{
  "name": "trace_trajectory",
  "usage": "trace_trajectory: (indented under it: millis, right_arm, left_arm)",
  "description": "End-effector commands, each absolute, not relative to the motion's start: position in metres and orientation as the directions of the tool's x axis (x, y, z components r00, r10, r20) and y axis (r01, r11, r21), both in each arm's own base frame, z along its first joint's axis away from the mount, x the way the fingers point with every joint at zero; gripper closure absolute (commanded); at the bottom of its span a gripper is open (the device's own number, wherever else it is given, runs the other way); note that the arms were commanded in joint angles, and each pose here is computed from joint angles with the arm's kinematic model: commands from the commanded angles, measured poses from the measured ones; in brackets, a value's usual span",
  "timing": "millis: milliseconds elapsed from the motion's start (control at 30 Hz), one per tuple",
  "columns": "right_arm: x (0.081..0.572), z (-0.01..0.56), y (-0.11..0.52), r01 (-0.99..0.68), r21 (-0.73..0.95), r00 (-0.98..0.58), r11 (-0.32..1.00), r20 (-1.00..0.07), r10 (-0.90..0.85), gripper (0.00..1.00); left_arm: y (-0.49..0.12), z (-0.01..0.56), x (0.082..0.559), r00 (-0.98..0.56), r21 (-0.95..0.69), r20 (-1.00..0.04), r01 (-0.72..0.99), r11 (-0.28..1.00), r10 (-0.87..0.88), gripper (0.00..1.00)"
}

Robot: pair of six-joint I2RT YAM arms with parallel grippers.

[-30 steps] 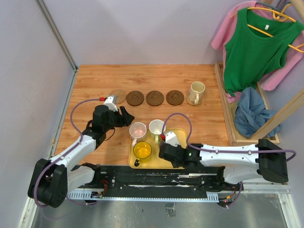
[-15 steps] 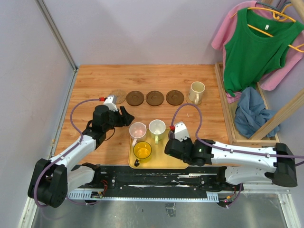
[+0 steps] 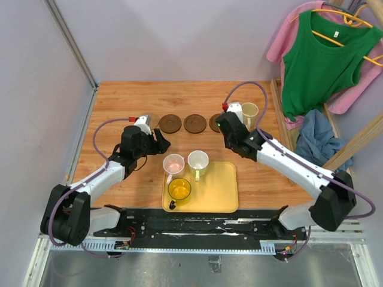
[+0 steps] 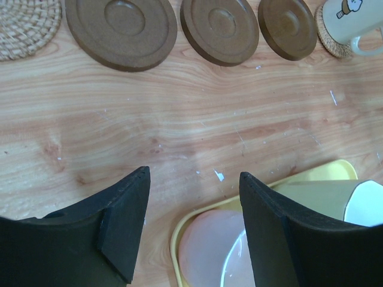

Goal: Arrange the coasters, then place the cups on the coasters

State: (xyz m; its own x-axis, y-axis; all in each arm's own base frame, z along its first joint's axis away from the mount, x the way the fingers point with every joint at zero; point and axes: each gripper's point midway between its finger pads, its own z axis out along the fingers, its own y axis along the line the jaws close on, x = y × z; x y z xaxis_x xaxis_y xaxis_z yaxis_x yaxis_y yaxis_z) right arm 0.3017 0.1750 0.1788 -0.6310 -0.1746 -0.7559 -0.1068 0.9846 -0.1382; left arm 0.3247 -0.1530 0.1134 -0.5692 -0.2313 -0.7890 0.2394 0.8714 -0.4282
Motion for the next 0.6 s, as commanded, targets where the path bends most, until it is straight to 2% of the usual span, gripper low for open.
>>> trace_trajectory:
  millis: [0, 267, 567]
  right_arm:
    - [0.359, 0.205, 0.188, -0.115, -0.112, -0.552, 0.987, -0.819, -0.157, 0.99]
    - [0.424, 0.184, 0.204, -0.135, -0.119, -0.572, 0.984, -0.801, -0.175, 0.99]
    - [0.459, 0.15, 0.203, -0.133, -0.097, -0.618, 0.986, -0.77, -0.159, 0.99]
  left_arm:
    - [-0.157, 0.132, 0.346, -0.502, -0.386, -0.839, 0.274, 0.881, -0.212, 0.35]
    - [-0.159, 0.14, 0.36, -0.487, -0.369, -0.85, 0.281, 0.886, -0.2, 0.34]
    - [-0.158, 0.134, 0.353, -0.496, -0.381, -0.843, 0.274, 0.883, -0.21, 0.34]
